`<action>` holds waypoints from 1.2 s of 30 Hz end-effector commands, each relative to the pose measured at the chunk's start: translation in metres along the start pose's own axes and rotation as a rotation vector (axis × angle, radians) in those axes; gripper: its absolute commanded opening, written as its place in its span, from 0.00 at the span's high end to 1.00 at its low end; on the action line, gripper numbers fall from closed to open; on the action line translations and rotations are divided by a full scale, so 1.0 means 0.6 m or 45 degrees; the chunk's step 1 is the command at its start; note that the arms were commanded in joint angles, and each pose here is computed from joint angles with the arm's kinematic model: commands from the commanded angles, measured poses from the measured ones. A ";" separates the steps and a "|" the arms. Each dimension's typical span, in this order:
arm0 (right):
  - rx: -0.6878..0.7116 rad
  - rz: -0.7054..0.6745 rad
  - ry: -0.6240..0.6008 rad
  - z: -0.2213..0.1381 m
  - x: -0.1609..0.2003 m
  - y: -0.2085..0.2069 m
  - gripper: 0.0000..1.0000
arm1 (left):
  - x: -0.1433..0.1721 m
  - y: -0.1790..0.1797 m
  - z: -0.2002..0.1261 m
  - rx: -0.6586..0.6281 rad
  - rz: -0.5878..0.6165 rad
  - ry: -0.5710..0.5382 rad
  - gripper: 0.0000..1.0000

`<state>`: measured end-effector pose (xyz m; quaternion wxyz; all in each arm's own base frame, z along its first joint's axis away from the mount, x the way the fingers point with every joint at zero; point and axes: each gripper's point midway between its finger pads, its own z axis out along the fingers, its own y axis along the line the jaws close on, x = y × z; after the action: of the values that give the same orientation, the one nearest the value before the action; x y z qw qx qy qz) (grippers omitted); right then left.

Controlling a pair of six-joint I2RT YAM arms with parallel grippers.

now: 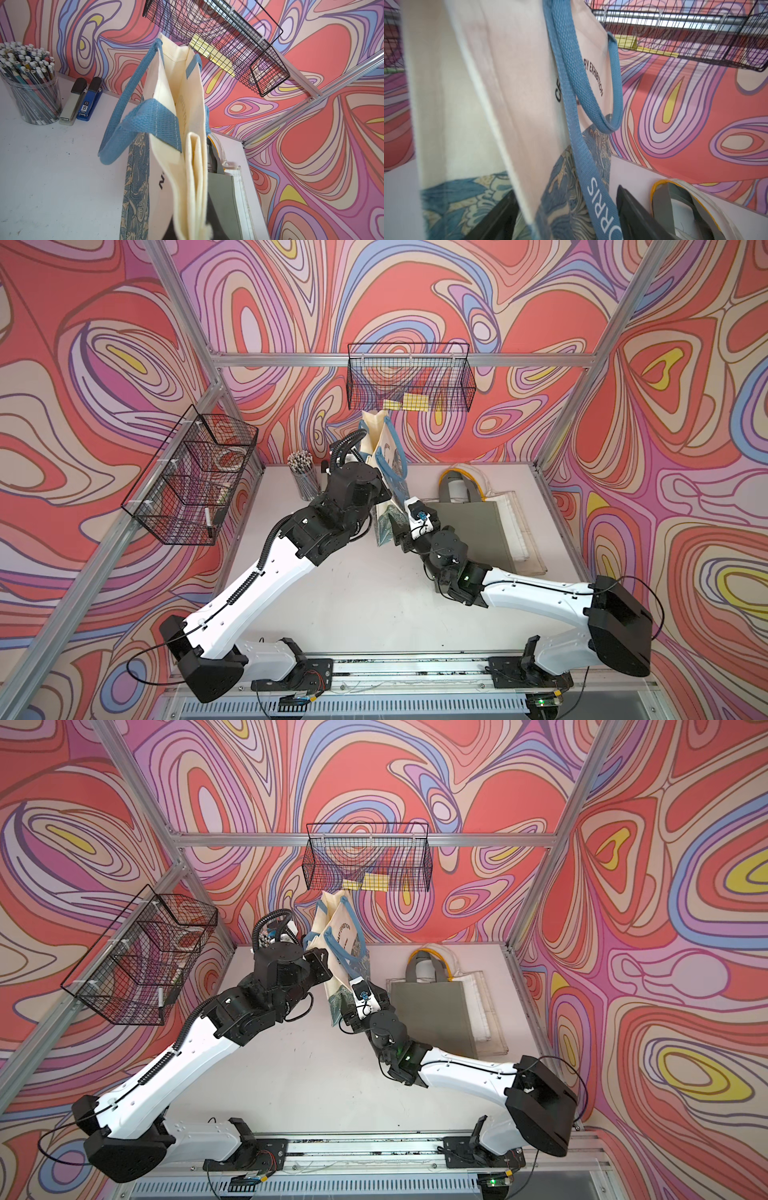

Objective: Put away the canvas bag
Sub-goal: Press the canvas bag.

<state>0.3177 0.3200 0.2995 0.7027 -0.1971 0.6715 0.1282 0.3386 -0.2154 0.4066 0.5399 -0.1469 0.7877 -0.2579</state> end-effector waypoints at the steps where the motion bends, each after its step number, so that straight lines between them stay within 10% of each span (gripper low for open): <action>1: -0.120 -0.022 -0.111 -0.011 -0.035 0.029 0.02 | -0.044 -0.025 -0.015 0.051 -0.053 -0.108 1.00; 20: 0.043 -0.121 -0.395 -0.006 -0.094 0.063 0.02 | -0.037 -0.027 -0.006 0.017 -0.051 -0.105 1.00; 36: 0.304 -0.140 -0.135 0.026 -0.021 0.025 0.10 | -0.057 -0.039 -0.026 0.056 -0.052 -0.124 1.00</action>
<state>0.3198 0.3533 0.3156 0.7720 -0.1708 0.6109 0.0407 0.3407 -0.2211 0.4083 0.5417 -0.1487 0.7893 -0.2479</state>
